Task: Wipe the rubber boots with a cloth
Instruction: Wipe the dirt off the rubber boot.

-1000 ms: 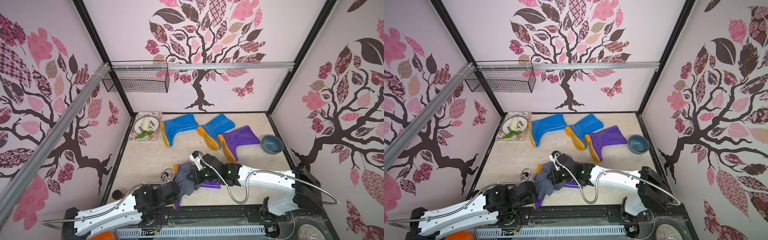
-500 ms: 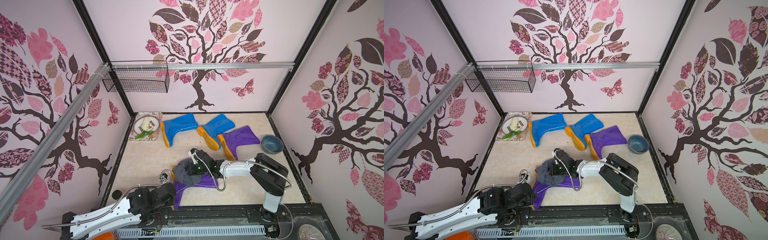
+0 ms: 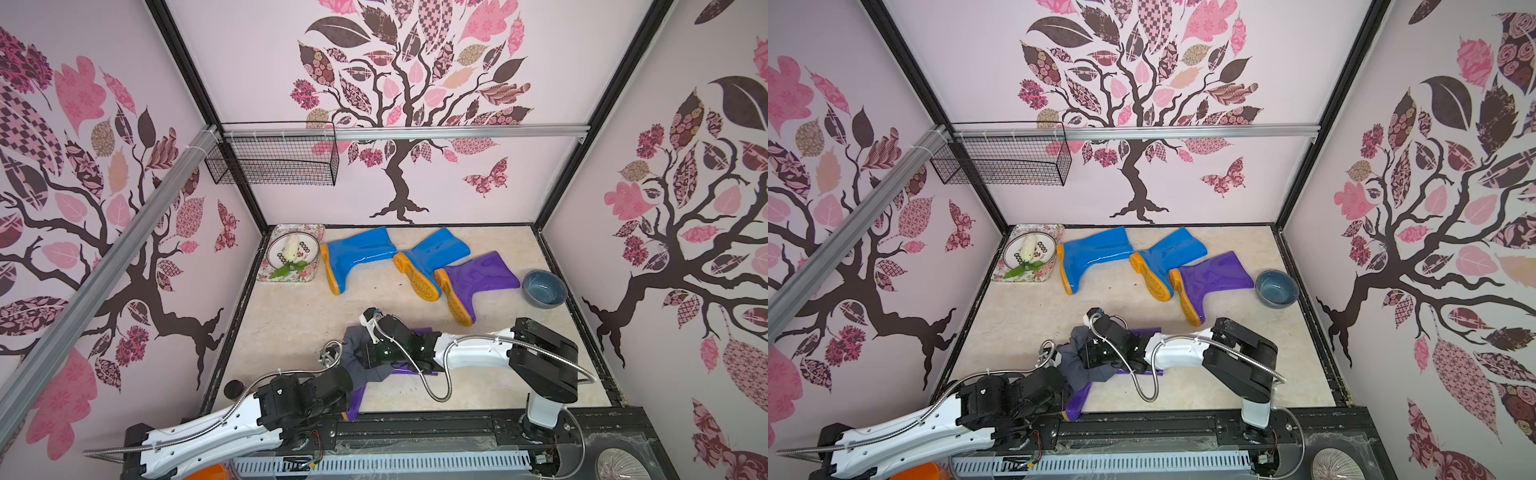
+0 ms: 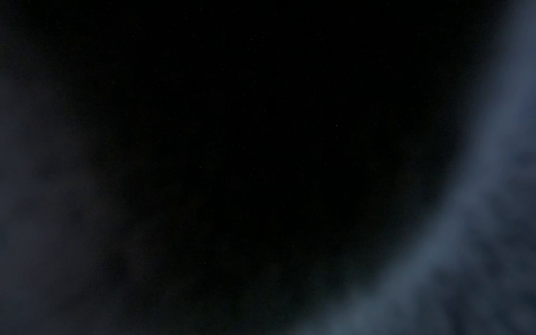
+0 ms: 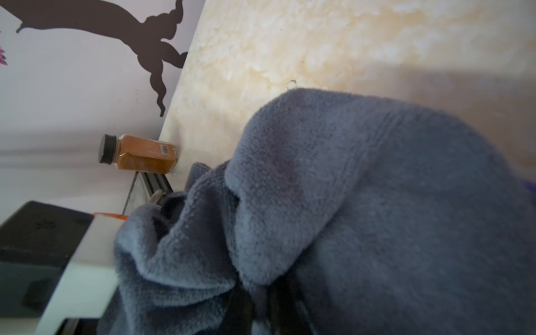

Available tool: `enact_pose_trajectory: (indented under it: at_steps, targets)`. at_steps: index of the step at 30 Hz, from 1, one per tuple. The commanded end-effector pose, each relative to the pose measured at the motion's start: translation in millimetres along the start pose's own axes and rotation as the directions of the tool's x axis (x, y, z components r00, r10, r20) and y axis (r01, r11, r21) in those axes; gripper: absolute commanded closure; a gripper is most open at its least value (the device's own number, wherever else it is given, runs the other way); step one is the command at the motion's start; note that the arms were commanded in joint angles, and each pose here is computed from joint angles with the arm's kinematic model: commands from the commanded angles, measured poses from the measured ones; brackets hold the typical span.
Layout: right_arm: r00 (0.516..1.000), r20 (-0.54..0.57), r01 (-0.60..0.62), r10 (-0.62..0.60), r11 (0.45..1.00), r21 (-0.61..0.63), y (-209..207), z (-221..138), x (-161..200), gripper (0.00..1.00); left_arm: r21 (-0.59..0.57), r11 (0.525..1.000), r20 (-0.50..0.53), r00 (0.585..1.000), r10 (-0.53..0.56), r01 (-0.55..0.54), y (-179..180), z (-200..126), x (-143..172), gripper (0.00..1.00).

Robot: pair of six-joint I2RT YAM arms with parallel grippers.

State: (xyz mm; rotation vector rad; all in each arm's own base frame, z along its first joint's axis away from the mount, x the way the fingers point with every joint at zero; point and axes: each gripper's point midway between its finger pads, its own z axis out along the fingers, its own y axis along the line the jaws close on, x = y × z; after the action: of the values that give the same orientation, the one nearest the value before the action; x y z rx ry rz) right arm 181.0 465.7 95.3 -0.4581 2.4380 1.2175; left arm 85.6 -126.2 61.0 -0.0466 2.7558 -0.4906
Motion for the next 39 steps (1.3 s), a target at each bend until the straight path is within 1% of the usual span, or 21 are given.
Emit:
enact_pose_trajectory:
  at_steps: [1, 2, 4, 6, 8, 9, 10, 12, 15, 16, 18, 20, 23, 26, 28, 30, 31, 33, 35, 37, 39]
  targets:
    - [0.996, -0.077, -0.047, 0.046, 0.999, -0.009, -8.8, 13.6, 13.8, 1.0, -0.004, 1.0, 0.025, 1.0, 0.003, -0.003, 2.6, 5.0, -2.1, 1.0]
    - [0.997, -0.057, -0.052, 0.054, 0.998, 0.03, -19.2, 13.3, 6.6, 1.0, 0.001, 1.0, 0.029, 1.0, 0.001, -0.001, 2.6, 4.9, -2.4, 1.0]
    - [0.996, 0.009, -0.089, 0.088, 0.986, 0.14, -59.2, 7.2, -15.2, 1.0, 0.023, 1.0, 0.035, 0.999, -0.006, 0.005, 1.4, 5.2, -2.3, 1.0]
    - [0.991, 0.046, -0.133, 0.127, 0.972, 0.196, -91.9, -0.8, -34.5, 1.0, 0.032, 0.999, 0.035, 0.999, -0.009, 0.008, 1.8, 5.2, -1.6, 1.0]
    - [0.993, 0.054, -0.11, 0.1, 0.962, 0.249, -106.9, -6.5, -48.6, 1.0, 0.041, 0.999, 0.032, 0.999, -0.013, 0.012, 1.3, 5.0, -0.7, 1.0]
    - [0.998, 0.043, -0.06, 0.049, 0.955, 0.29, -106.5, -9.8, -55.8, 1.0, 0.047, 0.999, 0.031, 0.999, -0.012, 0.011, 0.2, 4.4, -0.8, 1.0]
    - [1.0, 0.019, -0.022, 0.017, 0.958, 0.286, -98.0, -10.7, -56.4, 1.0, 0.049, 0.999, 0.032, 0.999, -0.012, 0.01, -0.3, 4.4, -0.9, 1.0]
    - [0.999, 0.012, 0.047, -0.051, 0.969, 0.241, -62.0, -11.9, -55.3, 1.0, 0.047, 0.999, 0.029, 1.0, -0.008, 0.007, -0.7, 5.0, -0.5, 1.0]
    - [0.991, -0.019, 0.136, -0.134, 0.984, 0.115, 5.3, -7.4, -31.7, 1.0, 0.035, 0.999, 0.02, 1.0, 0.006, -0.006, -0.8, 6.4, 0.5, 1.0]
    - [0.991, -0.031, 0.136, -0.134, 0.988, 0.069, 26.2, -5.2, -20.0, 1.0, 0.03, 0.999, 0.015, 1.0, 0.012, -0.012, -1.0, 7.1, 1.1, 1.0]
    - [0.994, -0.037, 0.097, -0.098, 0.995, -0.036, 48.2, 2.1, -5.8, 1.0, 0.023, 1.0, 0.009, 1.0, 0.021, -0.021, -1.4, 7.7, 1.7, 1.0]
    - [0.999, -0.047, 0.017, -0.02, 0.998, -0.067, 43.1, 12.7, -1.9, 1.0, 0.021, 0.999, 0.01, 1.0, 0.024, -0.024, -2.3, 7.1, 0.9, 1.0]
    - [0.998, -0.056, -0.008, 0.007, 1.0, -0.021, 19.4, 27.5, -11.0, 1.0, 0.035, 0.999, 0.007, 1.0, 0.027, -0.027, -4.3, 6.7, 1.5, 1.0]
    - [0.997, -0.038, -0.071, 0.073, 0.996, 0.046, -26.4, 33.5, -35.4, 1.0, 0.047, 0.999, 0.008, 1.0, 0.024, -0.024, -4.5, 6.5, 2.1, 1.0]
    - [0.993, -0.025, -0.112, 0.116, 0.988, 0.108, -62.7, 31.4, -53.1, 1.0, 0.051, 0.998, 0.011, 1.0, 0.022, -0.023, -4.5, 6.4, 1.8, 1.0]
    - [0.996, -0.012, -0.085, 0.089, 0.979, 0.185, -82.4, 25.0, -66.1, 1.0, 0.048, 0.999, 0.012, 1.0, 0.019, -0.019, -4.2, 5.7, 1.4, 1.0]
    - [0.999, -0.014, -0.041, 0.046, 0.973, 0.228, -85.1, 19.9, -70.9, 1.0, 0.045, 0.999, 0.012, 1.0, 0.02, -0.02, -3.6, 5.9, 1.6, 1.0]
    - [1.0, -0.027, 0.001, 0.006, 0.971, 0.238, -74.2, 10.7, -77.0, 1.0, 0.04, 0.999, 0.015, 1.0, 0.018, -0.018, -3.0, 5.9, 1.0, 1.0]
    - [1.0, -0.024, 0.014, -0.011, 0.987, 0.161, -44.7, 1.4, -73.0, 1.0, 0.036, 0.999, 0.018, 1.0, 0.02, -0.021, -2.3, 6.0, 0.4, 1.0]
    - [0.998, -0.021, 0.06, -0.058, 0.994, 0.088, -5.1, -5.4, -58.2, 1.0, 0.031, 0.999, 0.027, 0.999, 0.02, -0.021, -1.8, 5.3, -1.4, 1.0]
    - [0.994, -0.041, 0.102, -0.1, 0.994, 0.039, 23.7, -2.8, -39.4, 1.0, 0.03, 0.999, 0.033, 0.999, 0.02, -0.021, -1.5, 4.6, -2.5, 1.0]
